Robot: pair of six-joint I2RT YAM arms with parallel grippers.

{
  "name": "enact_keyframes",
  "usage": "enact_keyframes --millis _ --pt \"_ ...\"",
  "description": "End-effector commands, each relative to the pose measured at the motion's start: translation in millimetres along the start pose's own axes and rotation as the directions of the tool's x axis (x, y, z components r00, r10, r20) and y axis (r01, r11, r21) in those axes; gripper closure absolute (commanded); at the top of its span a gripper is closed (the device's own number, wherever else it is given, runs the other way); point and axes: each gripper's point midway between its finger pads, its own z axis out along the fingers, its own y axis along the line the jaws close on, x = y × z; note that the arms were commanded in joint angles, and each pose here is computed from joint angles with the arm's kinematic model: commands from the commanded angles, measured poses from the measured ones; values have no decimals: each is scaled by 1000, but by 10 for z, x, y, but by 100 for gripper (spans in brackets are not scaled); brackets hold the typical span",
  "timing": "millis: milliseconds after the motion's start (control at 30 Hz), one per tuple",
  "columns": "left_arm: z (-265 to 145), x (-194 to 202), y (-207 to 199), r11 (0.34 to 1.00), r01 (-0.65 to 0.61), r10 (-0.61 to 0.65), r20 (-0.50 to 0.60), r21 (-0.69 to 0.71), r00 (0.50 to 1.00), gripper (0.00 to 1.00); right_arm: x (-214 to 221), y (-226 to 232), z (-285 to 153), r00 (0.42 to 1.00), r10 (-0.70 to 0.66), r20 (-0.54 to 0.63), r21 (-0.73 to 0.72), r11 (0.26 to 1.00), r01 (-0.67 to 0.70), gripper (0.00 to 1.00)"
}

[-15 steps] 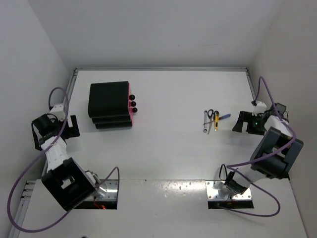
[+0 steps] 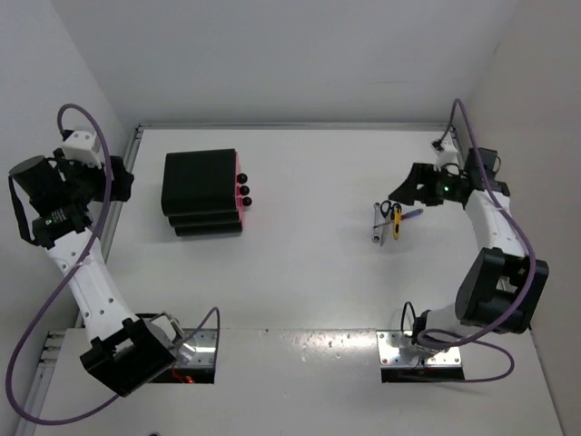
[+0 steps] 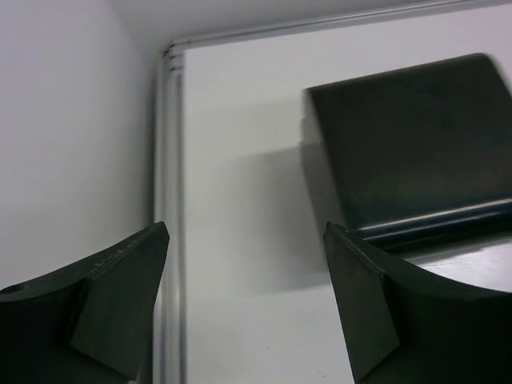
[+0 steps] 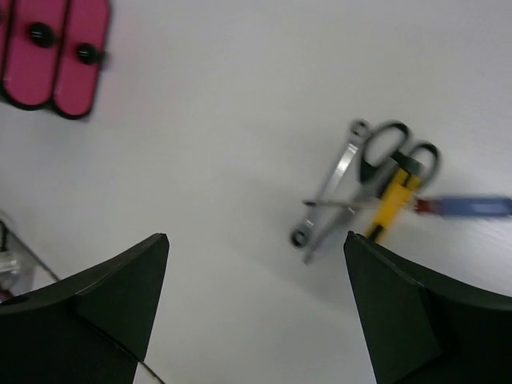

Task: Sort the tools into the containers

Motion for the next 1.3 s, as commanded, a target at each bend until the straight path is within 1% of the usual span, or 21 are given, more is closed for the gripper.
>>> enact_keyframes --millis 0,33,67,133,167,267,300,333,400,467,533,567,600,667,733,933,967,1000,1067,1133,1267 --pt "-25 -127 -505 981 -18 17 7 194 1000 16 -347 621 273 999 37 25 -207 978 -31 9" --pt "-18 -148 -658 972 -32 31 7 232 999 23 -430 744 338 998 65 17 -231 971 -59 11" --pt "-5 -135 -721 969 -35 36 -2 245 999 26 -417 817 478 997 79 -13 -255 964 -80 11" --pt "25 -170 -908 959 -70 72 0 273 997 32 -515 1164 724 999 25 -20 -314 949 -31 14" --pt "39 -172 -968 958 -66 71 -6 280 997 36 -528 1271 820 998 52 -43 -326 943 -63 15" --pt "130 -74 -1174 948 -67 85 -46 310 995 45 -648 1665 1192 997 42 -71 -381 922 -66 17" --pt "149 -18 -1227 947 -57 82 -64 316 995 48 -606 1854 1305 996 19 -91 -412 909 -55 17" --pt "197 28 -1328 941 -44 75 -80 334 994 50 -518 1861 1497 991 18 -132 -416 906 -72 17" --pt "275 53 -1336 952 -37 68 -93 304 993 50 -546 2023 1646 987 21 -162 -435 896 -90 18" --pt "370 122 -1318 967 9 22 -117 255 993 40 -474 2171 1868 979 19 -201 -472 874 -114 18" --pt "443 229 -1325 969 65 -32 -142 237 989 35 -437 2323 1980 971 37 -238 -514 843 -158 18" --pt "464 168 -1315 970 67 -40 -119 232 992 32 -491 2343 2024 972 43 -232 -526 835 -162 19" --pt "485 203 -1323 970 79 -52 -121 231 991 32 -419 2352 2149 962 70 -263 -520 830 -202 19" --pt "550 268 -1382 963 113 -79 -144 245 986 30 -468 2458 2226 964 62 -258 -571 795 -204 22" --pt "617 313 -1427 959 123 -85 -156 256 984 30 -378 2479 2366 947 87 -309 -579 773 -260 23" --pt "771 411 -1502 962 120 -73 -190 245 979 33 -292 2864 2627 936 82 -343 -645 704 -298 31" --pt "797 443 -1512 964 118 -69 -202 240 977 33 -192 2804 2733 922 102 -374 -633 698 -334 31" --pt "820 474 -1497 966 119 -69 -212 230 975 33 -172 2888 2744 906 119 -407 -634 677 -374 35" --pt "819 526 -1538 964 120 -65 -223 239 973 33 -153 2949 2806 903 120 -412 -655 650 -385 38" --pt "831 551 -1526 966 118 -65 -224 230 972 33 -42 2975 2889 871 155 -465 -638 624 -452 41" --pt "834 555 -1508 969 116 -65 -225 220 972 33 129 3012 3012 856 164 -491 -627 615 -478 45"
